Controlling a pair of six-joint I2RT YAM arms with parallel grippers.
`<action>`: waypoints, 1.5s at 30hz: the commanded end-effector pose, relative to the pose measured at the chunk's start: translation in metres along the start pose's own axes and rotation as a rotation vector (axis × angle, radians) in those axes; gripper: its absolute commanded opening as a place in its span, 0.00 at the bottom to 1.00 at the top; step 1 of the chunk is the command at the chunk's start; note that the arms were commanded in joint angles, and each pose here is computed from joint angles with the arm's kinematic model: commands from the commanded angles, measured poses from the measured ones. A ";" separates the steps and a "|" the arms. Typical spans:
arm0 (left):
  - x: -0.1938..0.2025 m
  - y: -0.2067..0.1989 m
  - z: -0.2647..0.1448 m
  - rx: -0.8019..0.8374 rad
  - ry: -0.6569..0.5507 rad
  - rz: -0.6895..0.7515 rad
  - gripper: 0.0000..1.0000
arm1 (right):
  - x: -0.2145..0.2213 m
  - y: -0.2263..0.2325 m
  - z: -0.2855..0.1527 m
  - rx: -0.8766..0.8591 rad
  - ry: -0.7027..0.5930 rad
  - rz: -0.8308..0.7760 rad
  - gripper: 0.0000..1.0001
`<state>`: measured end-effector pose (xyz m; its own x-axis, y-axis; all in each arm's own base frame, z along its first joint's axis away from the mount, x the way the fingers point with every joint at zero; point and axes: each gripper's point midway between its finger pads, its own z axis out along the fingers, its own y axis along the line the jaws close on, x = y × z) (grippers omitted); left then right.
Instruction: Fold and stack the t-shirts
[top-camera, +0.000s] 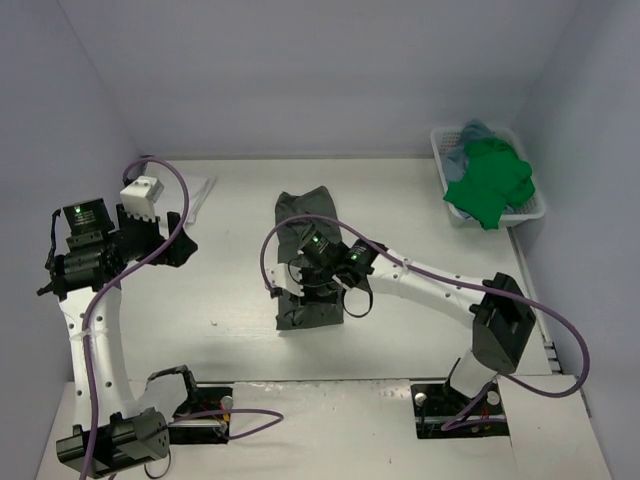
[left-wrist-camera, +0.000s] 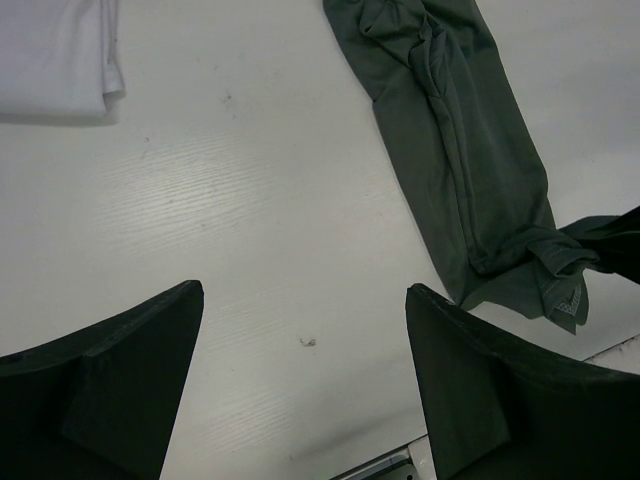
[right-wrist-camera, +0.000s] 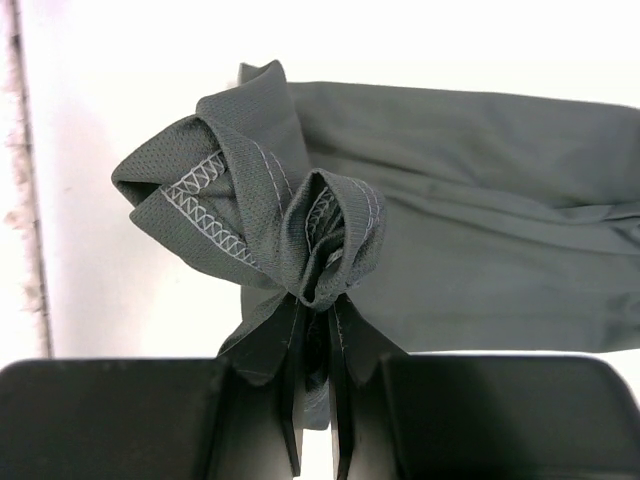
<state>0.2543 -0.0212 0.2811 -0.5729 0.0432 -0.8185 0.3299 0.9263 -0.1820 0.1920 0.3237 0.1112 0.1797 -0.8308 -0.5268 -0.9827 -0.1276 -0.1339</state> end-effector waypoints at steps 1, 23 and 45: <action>-0.017 -0.002 -0.002 0.020 -0.068 0.027 0.77 | -0.021 -0.023 -0.008 0.016 -0.067 -0.031 0.00; -0.017 -0.002 -0.001 0.050 -0.081 -0.010 0.77 | 0.025 -0.094 0.025 -0.008 -0.049 0.070 0.00; -0.016 -0.002 -0.004 0.074 -0.122 -0.066 0.77 | 0.048 -0.190 0.032 0.239 -0.106 0.249 0.32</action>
<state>0.2561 -0.0193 0.2786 -0.5670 -0.0704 -0.8207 0.3133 0.9031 -0.2939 0.3655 0.3150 0.0586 -0.0533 -0.8026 -0.5941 -0.9852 0.1394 -0.0999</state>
